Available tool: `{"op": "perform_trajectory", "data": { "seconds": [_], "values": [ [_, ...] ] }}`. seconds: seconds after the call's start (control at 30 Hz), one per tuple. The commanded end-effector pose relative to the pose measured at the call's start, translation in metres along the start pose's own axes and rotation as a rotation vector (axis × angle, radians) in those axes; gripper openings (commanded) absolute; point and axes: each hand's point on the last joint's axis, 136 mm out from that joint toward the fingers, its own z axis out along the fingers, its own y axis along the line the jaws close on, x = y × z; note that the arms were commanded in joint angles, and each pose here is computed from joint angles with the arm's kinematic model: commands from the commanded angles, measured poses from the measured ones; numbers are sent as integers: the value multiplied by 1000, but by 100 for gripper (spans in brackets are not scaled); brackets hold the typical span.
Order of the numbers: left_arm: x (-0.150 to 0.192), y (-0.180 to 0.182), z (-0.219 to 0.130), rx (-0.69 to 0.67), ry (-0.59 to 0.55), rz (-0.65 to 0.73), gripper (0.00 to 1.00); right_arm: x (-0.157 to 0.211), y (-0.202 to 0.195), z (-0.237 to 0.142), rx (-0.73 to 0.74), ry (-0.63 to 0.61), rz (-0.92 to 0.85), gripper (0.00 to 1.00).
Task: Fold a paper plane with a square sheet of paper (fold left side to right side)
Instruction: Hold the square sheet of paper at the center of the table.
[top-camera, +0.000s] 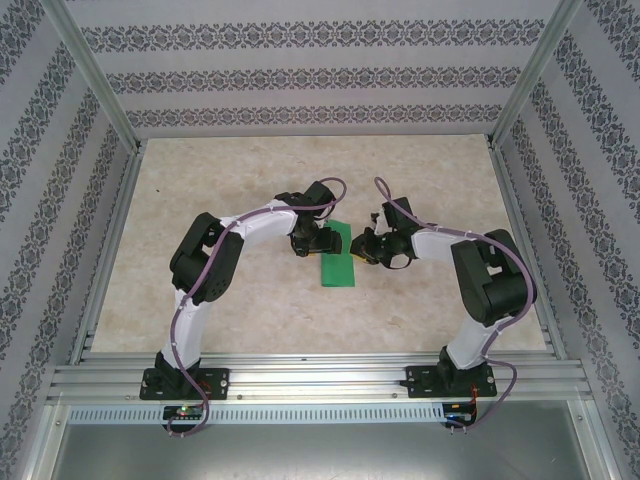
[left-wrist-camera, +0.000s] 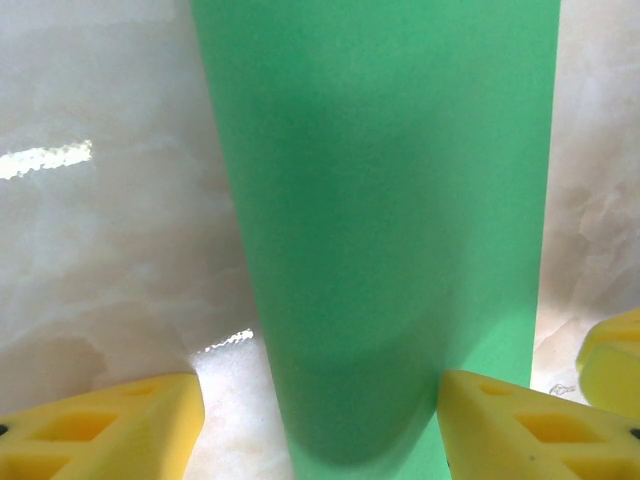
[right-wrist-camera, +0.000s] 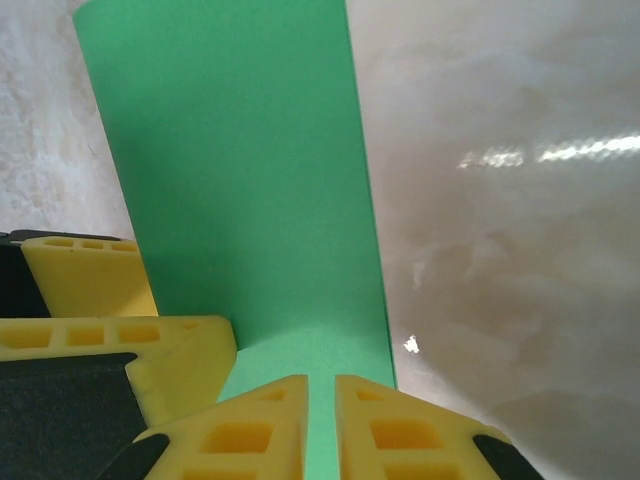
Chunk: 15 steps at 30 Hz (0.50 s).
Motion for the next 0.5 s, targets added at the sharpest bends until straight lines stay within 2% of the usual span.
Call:
{"op": "perform_trajectory", "data": {
  "seconds": [0.0, 0.47],
  "values": [
    [23, 0, 50, 6, 79, 17, 66, -7, 13, 5, -27, -5, -19, 15],
    [23, 0, 50, 9, 78, 17, 66, 5, -14, 20, 95, 54, -7, 15]
  ]
}}
